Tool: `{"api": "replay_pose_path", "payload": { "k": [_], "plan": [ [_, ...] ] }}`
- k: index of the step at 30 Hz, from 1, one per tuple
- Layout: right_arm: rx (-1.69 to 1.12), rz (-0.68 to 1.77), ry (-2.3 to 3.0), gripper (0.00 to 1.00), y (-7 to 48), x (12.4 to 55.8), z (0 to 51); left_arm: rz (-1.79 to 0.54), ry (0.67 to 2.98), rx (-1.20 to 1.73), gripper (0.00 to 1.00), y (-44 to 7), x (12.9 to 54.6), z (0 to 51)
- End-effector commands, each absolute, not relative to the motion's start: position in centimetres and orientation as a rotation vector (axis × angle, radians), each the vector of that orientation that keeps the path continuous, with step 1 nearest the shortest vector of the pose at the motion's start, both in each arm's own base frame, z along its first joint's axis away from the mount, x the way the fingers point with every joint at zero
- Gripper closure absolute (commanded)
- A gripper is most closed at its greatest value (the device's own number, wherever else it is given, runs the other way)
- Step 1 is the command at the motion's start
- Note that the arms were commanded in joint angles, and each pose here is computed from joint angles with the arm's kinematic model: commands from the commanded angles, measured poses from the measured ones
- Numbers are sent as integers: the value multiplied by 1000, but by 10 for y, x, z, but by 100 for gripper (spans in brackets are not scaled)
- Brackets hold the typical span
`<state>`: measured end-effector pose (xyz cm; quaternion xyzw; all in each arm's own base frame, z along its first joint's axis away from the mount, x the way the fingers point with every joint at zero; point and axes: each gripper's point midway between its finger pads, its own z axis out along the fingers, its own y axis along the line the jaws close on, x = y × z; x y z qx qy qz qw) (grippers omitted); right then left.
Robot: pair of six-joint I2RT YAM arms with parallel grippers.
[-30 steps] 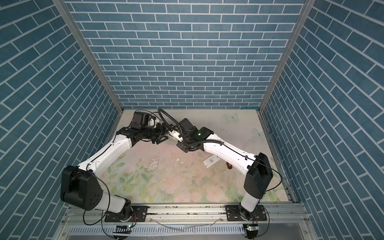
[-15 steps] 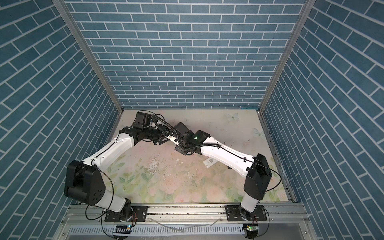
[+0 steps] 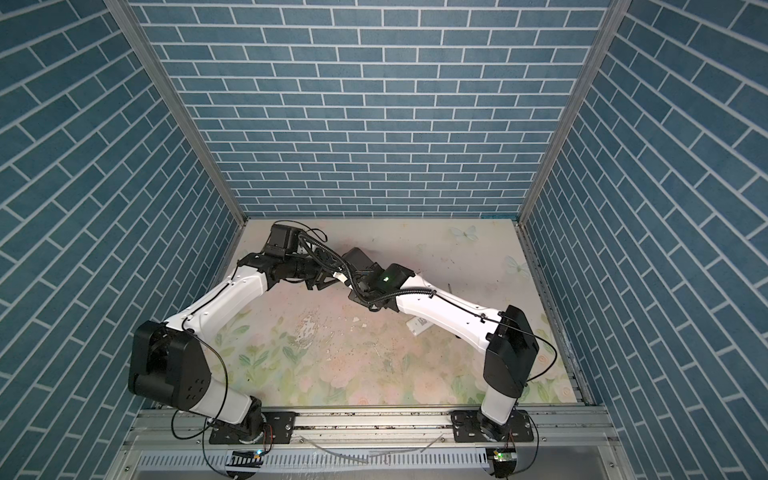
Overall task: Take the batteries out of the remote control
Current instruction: 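Open the left gripper and draw it back while the right gripper holds the remote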
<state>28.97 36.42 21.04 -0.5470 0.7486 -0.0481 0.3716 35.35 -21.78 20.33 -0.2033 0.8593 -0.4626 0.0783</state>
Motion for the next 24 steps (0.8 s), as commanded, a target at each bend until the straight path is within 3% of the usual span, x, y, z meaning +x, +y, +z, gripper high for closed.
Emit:
{"api": "replay_pose_path", "payload": {
  "k": [1, 24],
  "plan": [
    [-1340, -160, 1875, 100, 365, 300, 218, -1428, 2574, -637, 44, -218, 353, 205],
    [-1328, -215, 1778, 100, 379, 306, 219, -1520, 2558, -722, 86, -217, 365, 201]
  ]
}}
